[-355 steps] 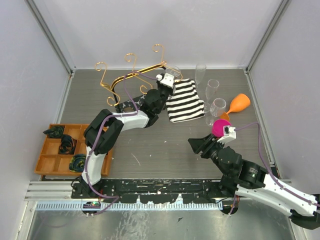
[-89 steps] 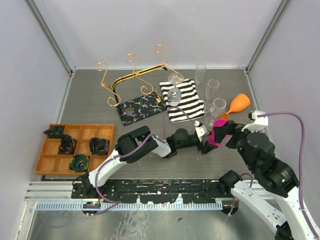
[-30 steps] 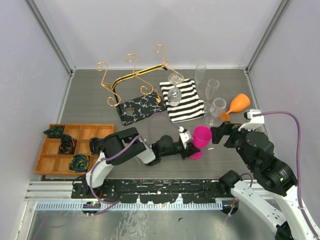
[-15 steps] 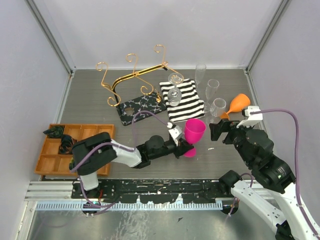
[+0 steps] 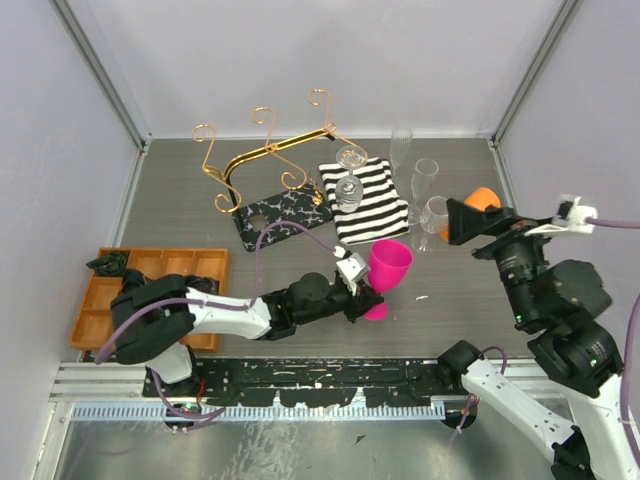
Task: Place the wine glass upside down on the wine glass rack
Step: Pick up the wine glass at the center of the board, then turn the wine glass upside down at the wine rack.
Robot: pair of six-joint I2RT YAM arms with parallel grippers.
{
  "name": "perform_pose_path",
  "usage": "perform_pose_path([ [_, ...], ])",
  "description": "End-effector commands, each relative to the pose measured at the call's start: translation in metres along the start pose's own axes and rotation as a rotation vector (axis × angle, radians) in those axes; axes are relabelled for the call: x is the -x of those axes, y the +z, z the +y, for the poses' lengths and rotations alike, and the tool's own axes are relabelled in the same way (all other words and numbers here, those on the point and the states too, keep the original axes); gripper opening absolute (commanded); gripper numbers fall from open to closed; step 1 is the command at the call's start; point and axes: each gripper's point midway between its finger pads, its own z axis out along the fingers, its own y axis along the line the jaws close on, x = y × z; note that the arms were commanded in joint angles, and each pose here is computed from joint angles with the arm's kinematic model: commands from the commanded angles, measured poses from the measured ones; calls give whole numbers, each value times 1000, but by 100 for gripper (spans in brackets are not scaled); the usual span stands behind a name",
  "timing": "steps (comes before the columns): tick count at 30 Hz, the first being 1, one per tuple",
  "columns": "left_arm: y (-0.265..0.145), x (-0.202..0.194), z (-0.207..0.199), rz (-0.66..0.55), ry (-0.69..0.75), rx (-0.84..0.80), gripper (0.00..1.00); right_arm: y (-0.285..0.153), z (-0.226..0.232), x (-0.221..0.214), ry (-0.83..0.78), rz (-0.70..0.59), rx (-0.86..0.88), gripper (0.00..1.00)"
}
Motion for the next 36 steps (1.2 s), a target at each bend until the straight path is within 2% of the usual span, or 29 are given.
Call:
perform_pose_path([
  [1, -6, 31, -20, -45, -30, -5, 0, -3, 24, 74, 220, -191, 37, 97],
  [7, -19, 52, -23, -3, -99, 68, 0, -13, 43, 104, 339, -244, 118, 97],
  [17, -45, 75, -16, -8, -150, 165, 0, -27, 43, 134, 390, -350, 148, 96],
  [31, -57, 80, -22, 21, -215, 181, 0, -30, 52, 130, 395, -335, 208, 95],
  [36, -64, 88, -24, -2, -258, 183, 0, -30, 48, 133, 374, -330, 173, 91],
])
